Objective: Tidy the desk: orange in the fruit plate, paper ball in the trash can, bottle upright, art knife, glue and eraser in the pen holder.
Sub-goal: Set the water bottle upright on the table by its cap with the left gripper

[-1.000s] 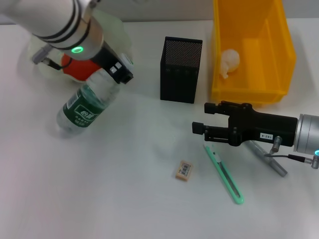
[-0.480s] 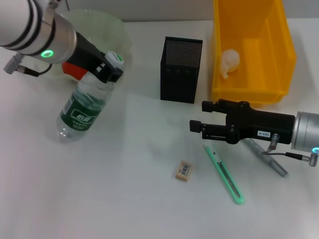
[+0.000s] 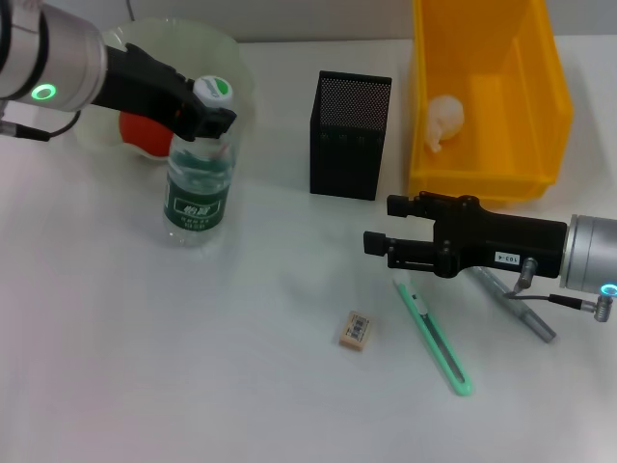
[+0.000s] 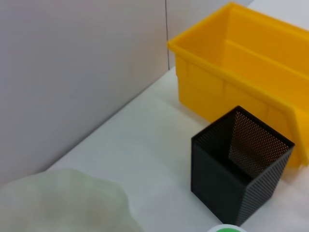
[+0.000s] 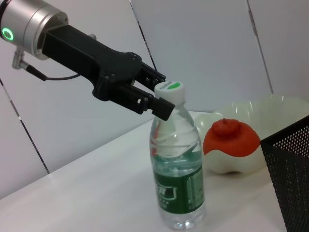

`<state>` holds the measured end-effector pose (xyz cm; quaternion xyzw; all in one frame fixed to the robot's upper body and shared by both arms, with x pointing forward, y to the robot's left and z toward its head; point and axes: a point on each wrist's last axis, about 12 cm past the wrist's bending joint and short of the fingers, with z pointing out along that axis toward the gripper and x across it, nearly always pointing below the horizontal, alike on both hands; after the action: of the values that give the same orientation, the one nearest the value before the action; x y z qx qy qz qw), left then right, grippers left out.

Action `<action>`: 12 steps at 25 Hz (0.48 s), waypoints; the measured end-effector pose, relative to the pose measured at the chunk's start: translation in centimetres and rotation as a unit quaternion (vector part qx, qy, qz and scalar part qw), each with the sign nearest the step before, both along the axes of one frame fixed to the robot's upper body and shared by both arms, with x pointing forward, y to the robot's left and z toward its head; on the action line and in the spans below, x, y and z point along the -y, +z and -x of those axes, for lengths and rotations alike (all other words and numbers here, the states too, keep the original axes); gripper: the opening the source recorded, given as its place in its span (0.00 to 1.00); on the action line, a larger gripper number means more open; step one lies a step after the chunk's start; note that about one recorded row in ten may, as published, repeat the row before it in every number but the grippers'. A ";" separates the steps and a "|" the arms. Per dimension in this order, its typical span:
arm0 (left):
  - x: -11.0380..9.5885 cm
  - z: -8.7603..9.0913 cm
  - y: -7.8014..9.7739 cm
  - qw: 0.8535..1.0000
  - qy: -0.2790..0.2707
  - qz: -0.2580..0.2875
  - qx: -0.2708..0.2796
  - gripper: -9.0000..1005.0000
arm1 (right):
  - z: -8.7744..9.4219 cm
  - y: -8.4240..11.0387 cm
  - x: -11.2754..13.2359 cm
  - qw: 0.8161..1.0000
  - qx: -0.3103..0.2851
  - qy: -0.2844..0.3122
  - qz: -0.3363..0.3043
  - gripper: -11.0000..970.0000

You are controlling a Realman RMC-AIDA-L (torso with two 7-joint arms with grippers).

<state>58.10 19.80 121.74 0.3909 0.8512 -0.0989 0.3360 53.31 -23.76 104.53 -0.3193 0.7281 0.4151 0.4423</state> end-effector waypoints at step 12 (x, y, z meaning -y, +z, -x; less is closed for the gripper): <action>-2.0 0.4 -0.7 1.000 0.008 0.018 0.013 0.46 | -0.5 0.4 -0.4 1.000 0.001 0.006 -0.002 0.80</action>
<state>57.72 21.82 121.04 0.3789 0.8479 -0.1066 0.3551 53.78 -23.35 104.90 -0.3233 0.7251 0.4185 0.4410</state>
